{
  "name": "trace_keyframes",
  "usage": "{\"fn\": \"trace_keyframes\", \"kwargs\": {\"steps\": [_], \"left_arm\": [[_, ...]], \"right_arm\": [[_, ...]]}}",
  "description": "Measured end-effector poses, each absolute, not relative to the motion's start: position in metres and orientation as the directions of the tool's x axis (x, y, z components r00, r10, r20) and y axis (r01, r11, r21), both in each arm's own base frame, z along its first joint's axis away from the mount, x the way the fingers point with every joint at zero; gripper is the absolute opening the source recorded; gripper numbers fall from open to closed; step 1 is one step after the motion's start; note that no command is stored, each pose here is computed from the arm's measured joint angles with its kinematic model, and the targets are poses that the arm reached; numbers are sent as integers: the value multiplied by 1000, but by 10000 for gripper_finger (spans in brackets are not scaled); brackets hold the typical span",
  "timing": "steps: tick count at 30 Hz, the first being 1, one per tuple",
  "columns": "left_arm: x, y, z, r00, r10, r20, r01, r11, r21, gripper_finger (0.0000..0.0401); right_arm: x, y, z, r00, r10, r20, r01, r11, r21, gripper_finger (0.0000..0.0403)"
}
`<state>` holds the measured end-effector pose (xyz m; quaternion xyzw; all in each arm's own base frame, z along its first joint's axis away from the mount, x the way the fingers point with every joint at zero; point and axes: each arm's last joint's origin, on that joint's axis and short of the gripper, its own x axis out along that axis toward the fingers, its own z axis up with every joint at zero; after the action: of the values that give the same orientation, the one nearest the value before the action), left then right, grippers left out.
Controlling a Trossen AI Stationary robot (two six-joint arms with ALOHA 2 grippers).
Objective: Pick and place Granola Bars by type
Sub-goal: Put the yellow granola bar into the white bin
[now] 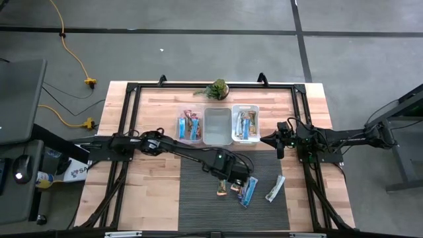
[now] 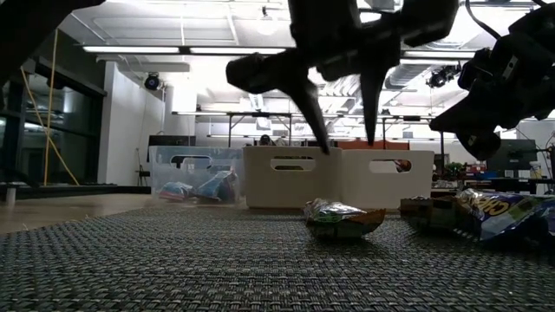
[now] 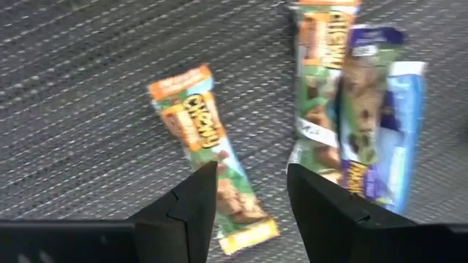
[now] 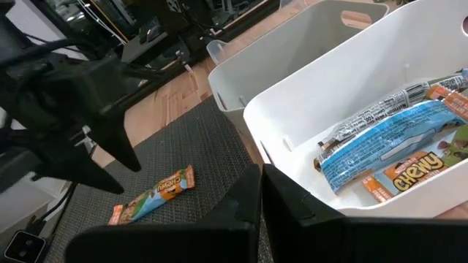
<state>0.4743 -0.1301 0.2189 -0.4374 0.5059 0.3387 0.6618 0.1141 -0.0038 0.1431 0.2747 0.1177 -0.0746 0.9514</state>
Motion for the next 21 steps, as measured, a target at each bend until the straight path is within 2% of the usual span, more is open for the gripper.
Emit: {"fn": "trace_keyframes", "kwargs": {"steps": [12,21], "left_arm": [[478,-138,207,255,-11,-967,-857,460,-231,172],[477,-135,208,253,23,-967,-877,427,-219,276]], "right_arm": [[114,-4,143,961,-77,-264,206,838,505,0],[114,-4,143,961,-77,-264,206,838,505,0]]}}
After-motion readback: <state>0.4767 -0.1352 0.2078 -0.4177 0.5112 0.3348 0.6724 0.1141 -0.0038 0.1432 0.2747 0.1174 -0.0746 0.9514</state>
